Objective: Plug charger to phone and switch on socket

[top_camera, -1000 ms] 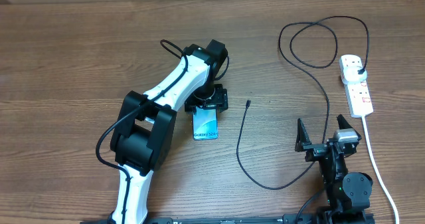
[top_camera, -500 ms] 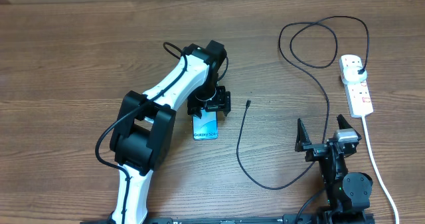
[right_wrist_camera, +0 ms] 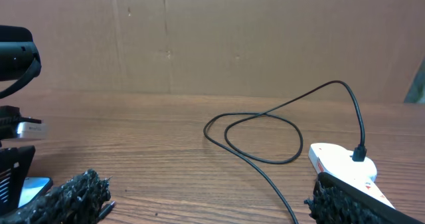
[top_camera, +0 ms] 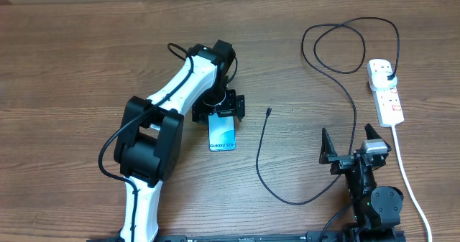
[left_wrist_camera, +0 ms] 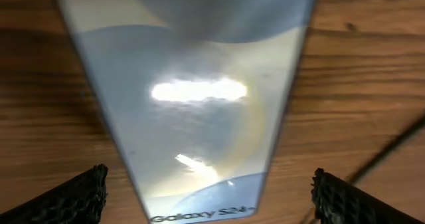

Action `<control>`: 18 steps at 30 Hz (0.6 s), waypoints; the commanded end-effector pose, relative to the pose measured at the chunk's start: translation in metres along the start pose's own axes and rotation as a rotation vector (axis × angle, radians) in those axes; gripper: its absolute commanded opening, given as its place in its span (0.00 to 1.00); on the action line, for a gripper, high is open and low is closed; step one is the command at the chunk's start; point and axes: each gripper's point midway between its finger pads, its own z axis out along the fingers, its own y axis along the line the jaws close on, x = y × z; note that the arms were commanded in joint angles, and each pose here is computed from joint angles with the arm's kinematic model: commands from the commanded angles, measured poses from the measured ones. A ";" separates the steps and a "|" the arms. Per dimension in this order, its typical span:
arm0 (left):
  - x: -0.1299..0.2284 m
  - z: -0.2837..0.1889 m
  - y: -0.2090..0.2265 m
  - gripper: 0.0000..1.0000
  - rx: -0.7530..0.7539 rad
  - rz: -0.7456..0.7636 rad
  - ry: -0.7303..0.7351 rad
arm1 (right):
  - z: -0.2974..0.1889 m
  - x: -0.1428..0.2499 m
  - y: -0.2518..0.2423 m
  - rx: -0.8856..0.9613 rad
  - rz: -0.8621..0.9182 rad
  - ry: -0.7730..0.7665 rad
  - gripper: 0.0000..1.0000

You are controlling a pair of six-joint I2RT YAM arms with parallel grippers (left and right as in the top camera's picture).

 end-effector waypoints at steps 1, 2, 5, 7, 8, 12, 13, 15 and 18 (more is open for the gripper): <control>-0.012 -0.005 0.016 1.00 -0.142 -0.063 -0.085 | 0.000 0.002 -0.002 0.008 -0.001 -0.002 1.00; -0.013 -0.005 0.017 1.00 -0.154 -0.073 -0.093 | 0.000 0.002 -0.002 0.008 -0.001 -0.002 1.00; -0.017 -0.006 0.021 1.00 -0.207 -0.126 -0.141 | 0.000 0.002 -0.002 0.008 -0.001 -0.002 1.00; -0.018 -0.006 0.020 1.00 -0.222 -0.144 -0.161 | 0.000 0.002 -0.002 0.008 -0.001 -0.002 1.00; -0.018 -0.005 0.016 1.00 -0.213 -0.138 -0.163 | 0.000 0.002 -0.002 0.008 -0.001 -0.002 1.00; -0.020 -0.004 0.006 0.99 -0.196 -0.118 -0.184 | 0.000 0.002 -0.002 0.008 -0.001 -0.002 1.00; -0.021 -0.004 0.005 1.00 -0.194 -0.114 -0.188 | 0.000 0.002 -0.002 0.008 -0.001 -0.002 1.00; -0.022 -0.004 0.004 0.99 -0.191 -0.109 -0.192 | 0.000 0.002 -0.002 0.008 -0.001 -0.002 1.00; -0.022 -0.003 0.006 1.00 -0.193 -0.109 -0.188 | 0.000 0.002 -0.002 0.008 -0.001 -0.002 1.00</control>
